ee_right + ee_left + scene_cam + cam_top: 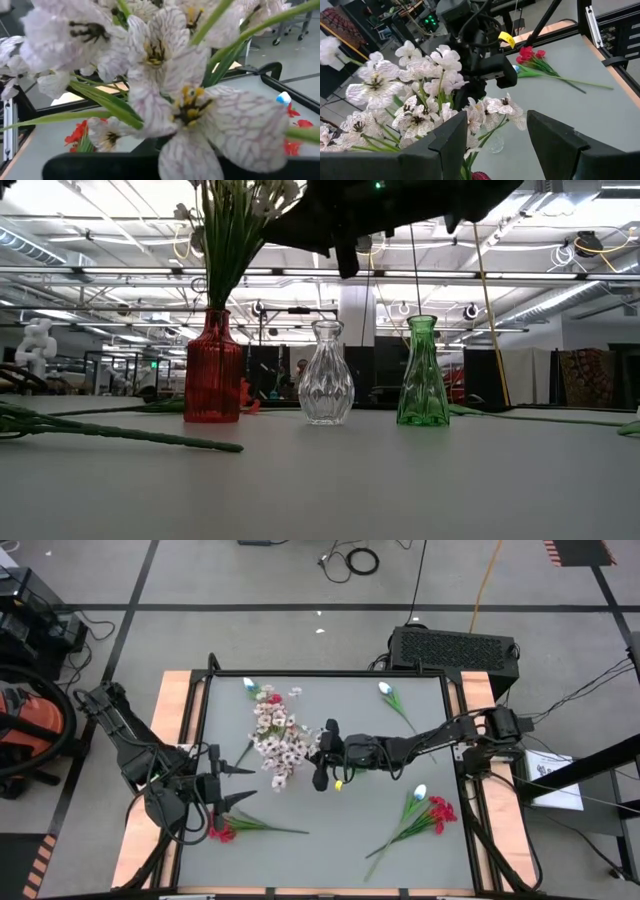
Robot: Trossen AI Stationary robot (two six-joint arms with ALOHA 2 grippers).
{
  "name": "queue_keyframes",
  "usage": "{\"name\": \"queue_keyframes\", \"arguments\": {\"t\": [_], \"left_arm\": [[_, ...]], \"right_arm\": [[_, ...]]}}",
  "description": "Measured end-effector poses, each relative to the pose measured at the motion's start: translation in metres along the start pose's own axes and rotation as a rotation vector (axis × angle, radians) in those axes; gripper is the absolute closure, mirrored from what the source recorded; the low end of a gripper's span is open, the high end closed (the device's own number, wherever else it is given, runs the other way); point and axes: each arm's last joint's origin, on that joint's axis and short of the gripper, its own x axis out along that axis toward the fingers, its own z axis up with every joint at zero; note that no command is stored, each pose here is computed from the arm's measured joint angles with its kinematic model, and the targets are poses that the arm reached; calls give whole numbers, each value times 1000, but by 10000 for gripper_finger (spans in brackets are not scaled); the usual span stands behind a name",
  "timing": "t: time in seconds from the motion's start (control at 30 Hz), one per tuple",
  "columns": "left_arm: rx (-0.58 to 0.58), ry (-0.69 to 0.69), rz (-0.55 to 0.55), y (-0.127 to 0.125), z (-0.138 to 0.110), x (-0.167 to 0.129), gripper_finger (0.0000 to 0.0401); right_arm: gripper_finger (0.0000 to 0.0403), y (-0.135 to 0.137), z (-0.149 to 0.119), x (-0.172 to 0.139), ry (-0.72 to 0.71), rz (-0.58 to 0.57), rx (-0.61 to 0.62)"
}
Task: Sort flowers into vase by color
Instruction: Put the white flower into the red flower vase, then put the top right white tulip into the transparent flower vase
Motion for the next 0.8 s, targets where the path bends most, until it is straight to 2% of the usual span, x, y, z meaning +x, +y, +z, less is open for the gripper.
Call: {"name": "queue_keyframes", "arguments": {"t": [0.17, 0.4, 0.53, 0.6, 0.7, 0.8], "left_arm": [[0, 1, 1, 0, 0, 0, 189], [-1, 0, -2, 0, 0, -1, 189], [5, -5, -16, -3, 0, -3, 189], [10, -9, -28, -4, 0, -5, 189], [12, -20, -47, -6, 0, -10, 189], [8, -31, -60, -4, 0, -14, 189]], "right_arm": [[341, -1, 0, -1, 35, 16, 80], [184, -5, 11, -24, 187, -10, 108], [109, -9, 31, -53, 268, -36, 91], [88, -11, 42, -73, 307, -49, 81], [77, -17, 54, -105, 396, -79, 59], [82, -28, 60, -140, 491, -193, 32]]}}
